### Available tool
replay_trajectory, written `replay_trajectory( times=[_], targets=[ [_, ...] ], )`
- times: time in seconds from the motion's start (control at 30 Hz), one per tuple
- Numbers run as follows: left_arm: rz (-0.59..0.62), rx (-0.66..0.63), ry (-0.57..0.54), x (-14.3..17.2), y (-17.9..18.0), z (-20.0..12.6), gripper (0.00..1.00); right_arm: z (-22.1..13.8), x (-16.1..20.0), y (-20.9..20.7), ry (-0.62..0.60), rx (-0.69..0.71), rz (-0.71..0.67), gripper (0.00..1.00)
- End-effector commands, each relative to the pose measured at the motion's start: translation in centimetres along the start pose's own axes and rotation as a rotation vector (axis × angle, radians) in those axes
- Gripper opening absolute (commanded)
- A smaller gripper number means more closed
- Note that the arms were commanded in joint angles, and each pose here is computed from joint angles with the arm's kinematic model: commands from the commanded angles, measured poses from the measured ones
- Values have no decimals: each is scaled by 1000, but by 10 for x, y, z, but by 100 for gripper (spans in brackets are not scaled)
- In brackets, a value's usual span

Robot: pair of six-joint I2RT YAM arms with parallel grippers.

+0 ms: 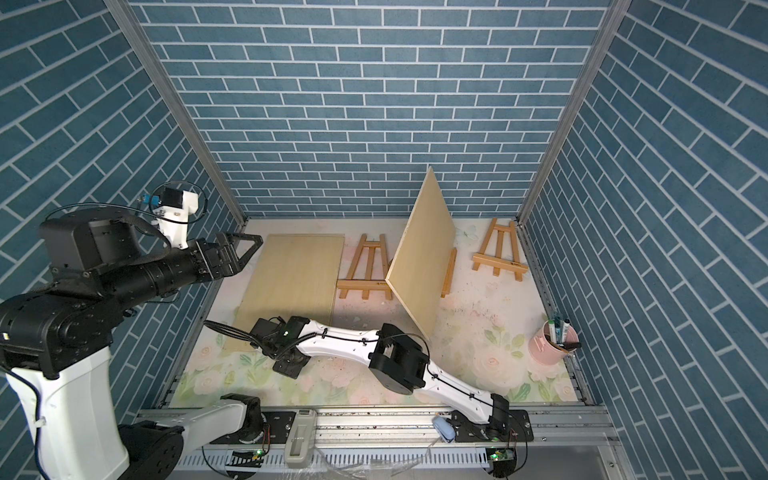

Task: Disassemble the easel
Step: Adjust the drawing board.

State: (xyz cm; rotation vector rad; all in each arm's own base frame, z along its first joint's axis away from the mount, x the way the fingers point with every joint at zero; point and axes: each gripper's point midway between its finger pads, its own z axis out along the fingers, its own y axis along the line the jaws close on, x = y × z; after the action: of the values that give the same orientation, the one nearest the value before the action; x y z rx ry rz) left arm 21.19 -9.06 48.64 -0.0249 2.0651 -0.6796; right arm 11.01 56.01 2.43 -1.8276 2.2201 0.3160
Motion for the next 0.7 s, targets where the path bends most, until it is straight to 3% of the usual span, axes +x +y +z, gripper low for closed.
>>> replay_trajectory(
  times=[0.0, 0.67],
  targets=[
    [15, 5, -20, -4, 0, 2, 100, 17, 24, -17, 93, 88, 7, 0],
    [-14, -14, -28, 0, 7, 5, 100, 10, 40, -52, 111, 121, 71, 0]
  ],
)
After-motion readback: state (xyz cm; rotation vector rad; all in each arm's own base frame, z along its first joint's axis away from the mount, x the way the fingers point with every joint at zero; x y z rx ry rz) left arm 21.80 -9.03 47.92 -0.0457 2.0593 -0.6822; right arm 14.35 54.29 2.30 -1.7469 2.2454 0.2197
